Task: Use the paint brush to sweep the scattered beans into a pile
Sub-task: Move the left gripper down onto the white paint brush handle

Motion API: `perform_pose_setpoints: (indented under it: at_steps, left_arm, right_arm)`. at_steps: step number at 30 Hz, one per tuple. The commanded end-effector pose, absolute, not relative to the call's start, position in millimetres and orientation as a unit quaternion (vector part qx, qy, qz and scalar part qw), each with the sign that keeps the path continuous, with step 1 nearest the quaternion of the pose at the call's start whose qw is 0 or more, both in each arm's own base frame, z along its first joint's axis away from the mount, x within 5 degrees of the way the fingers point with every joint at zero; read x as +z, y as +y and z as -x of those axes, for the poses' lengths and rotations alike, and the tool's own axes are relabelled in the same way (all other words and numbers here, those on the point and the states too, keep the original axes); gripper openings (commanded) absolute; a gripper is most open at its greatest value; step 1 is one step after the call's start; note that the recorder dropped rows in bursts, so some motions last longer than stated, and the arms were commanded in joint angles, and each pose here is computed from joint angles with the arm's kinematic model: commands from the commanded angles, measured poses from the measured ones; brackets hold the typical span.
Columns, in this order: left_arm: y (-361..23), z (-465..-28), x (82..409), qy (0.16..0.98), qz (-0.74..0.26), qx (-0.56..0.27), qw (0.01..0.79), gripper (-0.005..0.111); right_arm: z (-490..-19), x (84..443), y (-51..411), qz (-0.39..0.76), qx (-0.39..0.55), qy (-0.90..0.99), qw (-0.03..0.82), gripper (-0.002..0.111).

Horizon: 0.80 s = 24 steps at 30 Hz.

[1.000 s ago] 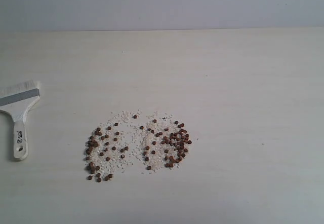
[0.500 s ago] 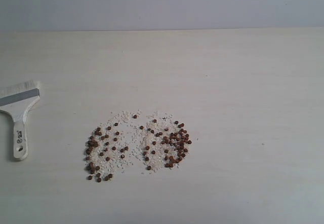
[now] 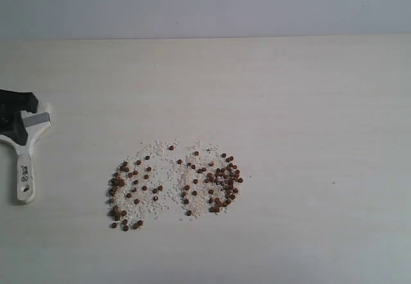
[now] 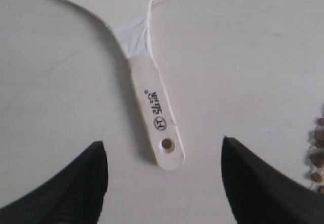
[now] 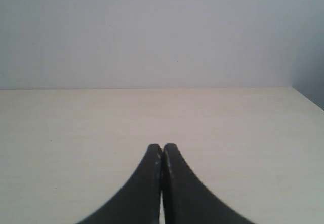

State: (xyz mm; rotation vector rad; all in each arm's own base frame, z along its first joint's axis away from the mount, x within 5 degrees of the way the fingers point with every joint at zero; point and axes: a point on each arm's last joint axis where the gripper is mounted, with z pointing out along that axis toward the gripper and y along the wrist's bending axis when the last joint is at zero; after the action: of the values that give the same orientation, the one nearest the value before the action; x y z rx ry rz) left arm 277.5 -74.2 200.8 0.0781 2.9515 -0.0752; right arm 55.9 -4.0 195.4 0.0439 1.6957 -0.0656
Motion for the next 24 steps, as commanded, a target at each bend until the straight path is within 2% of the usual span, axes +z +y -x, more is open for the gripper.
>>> perform_pose_setpoints:
  at_steps: [1, 7, 13, 19, 24]
  left_arm:
    - [-81, -292, 174, 0.995, 0.005, -0.030, 0.092, 0.062]
    - [-82, -301, 147, 0.996, 0.050, -0.020, 0.077, 0.062]
    - [-75, -307, 141, 0.991, 0.088, 0.018, 0.102, 0.062]
    - [-73, -309, 141, 0.987, 0.110, 0.023, 0.115, 0.048]
    - [-74, -311, 141, 0.986, 0.108, 0.019, 0.123, 0.061]
  right_arm:
    - [-56, 195, -4, -0.017, -0.031, 0.744, 0.667, 0.000]
    - [-56, 195, -4, -0.017, -0.031, 0.744, 0.667, 0.000]
    - [-56, 195, -4, -0.017, -0.031, 0.744, 0.667, 0.000]
    - [-56, 195, -4, -0.017, -0.031, 0.744, 0.667, 0.000]
    - [-56, 195, -4, -0.017, -0.031, 0.744, 0.667, 0.000]
